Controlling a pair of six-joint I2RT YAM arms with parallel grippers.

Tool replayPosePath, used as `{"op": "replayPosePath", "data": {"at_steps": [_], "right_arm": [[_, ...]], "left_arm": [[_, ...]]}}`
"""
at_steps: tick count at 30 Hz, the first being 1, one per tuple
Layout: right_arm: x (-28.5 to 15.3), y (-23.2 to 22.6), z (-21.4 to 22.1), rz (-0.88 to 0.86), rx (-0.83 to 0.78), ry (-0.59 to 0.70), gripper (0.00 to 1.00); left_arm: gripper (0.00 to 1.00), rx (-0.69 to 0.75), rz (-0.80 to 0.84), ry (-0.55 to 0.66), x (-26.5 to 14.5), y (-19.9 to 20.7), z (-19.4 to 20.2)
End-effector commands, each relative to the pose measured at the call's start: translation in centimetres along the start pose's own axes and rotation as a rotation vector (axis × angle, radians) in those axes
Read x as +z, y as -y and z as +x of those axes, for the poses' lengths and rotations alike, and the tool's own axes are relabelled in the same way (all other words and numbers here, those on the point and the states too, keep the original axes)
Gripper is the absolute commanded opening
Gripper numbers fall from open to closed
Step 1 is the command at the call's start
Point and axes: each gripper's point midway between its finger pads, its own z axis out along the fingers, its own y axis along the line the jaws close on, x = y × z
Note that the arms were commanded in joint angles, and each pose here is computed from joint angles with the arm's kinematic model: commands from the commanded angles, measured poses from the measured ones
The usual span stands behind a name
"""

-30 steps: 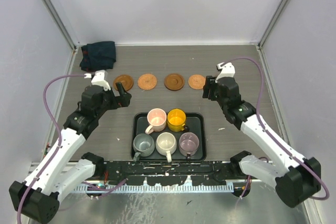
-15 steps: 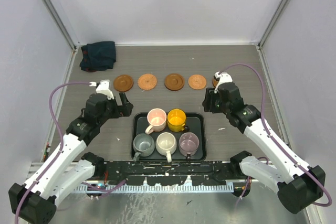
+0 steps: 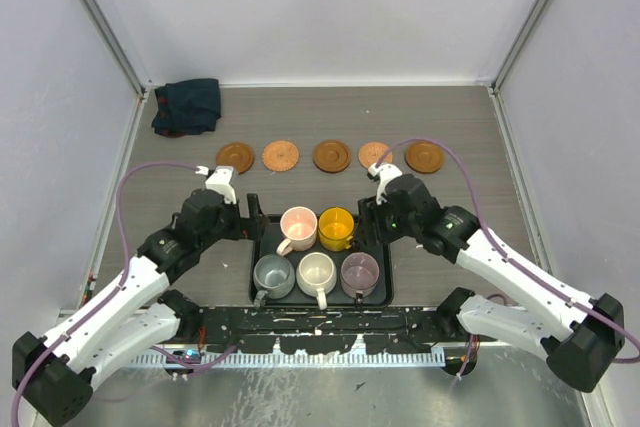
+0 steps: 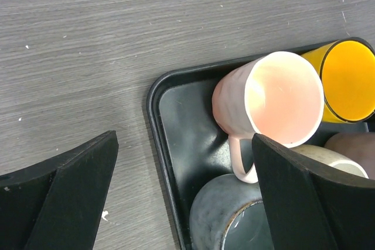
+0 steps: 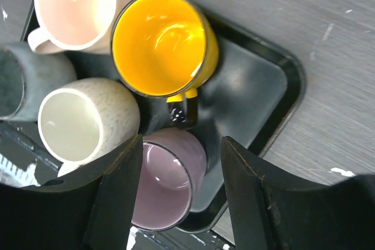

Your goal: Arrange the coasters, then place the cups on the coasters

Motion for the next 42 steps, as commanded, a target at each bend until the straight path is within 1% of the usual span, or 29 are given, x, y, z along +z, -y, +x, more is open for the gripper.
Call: {"op": "replayPosePath", "data": {"at_steps": [1,7,15,24,33,42], "right_arm": [[0.8,-1.9,0.6,-0.027,-0.022,-0.022,0.61],[2.6,-2.8,1.8,-0.023,-0.059,-0.073,0.61],[4.4,-1.6,2.1,0.055,-0.063,-0.089,0.61],[6.5,-1.1,2.6,0.085,-0.076,-0.115,0.61],[7.2,-0.5,4.0,0.096,-0.071,-0.136,0.6],[7.8,-0.4,4.2,0.094,-0.056,-0.111,0.57]], "left_arm": [[0.98,0.01,0.02,0.045,0.0,0.5,-0.8],[0.98,0.005,0.036,0.033,0.1,0.8,-0.5],[0.98,-0.005,0.037,0.018,0.5,0.9,0.1],[0.98,-0.008,0.027,0.013,1.0,0.7,0.4],[0.98,-0.009,0.019,0.008,1.5,0.5,0.7],[0.98,-0.018,0.02,0.001,1.8,0.5,1.1]]}}
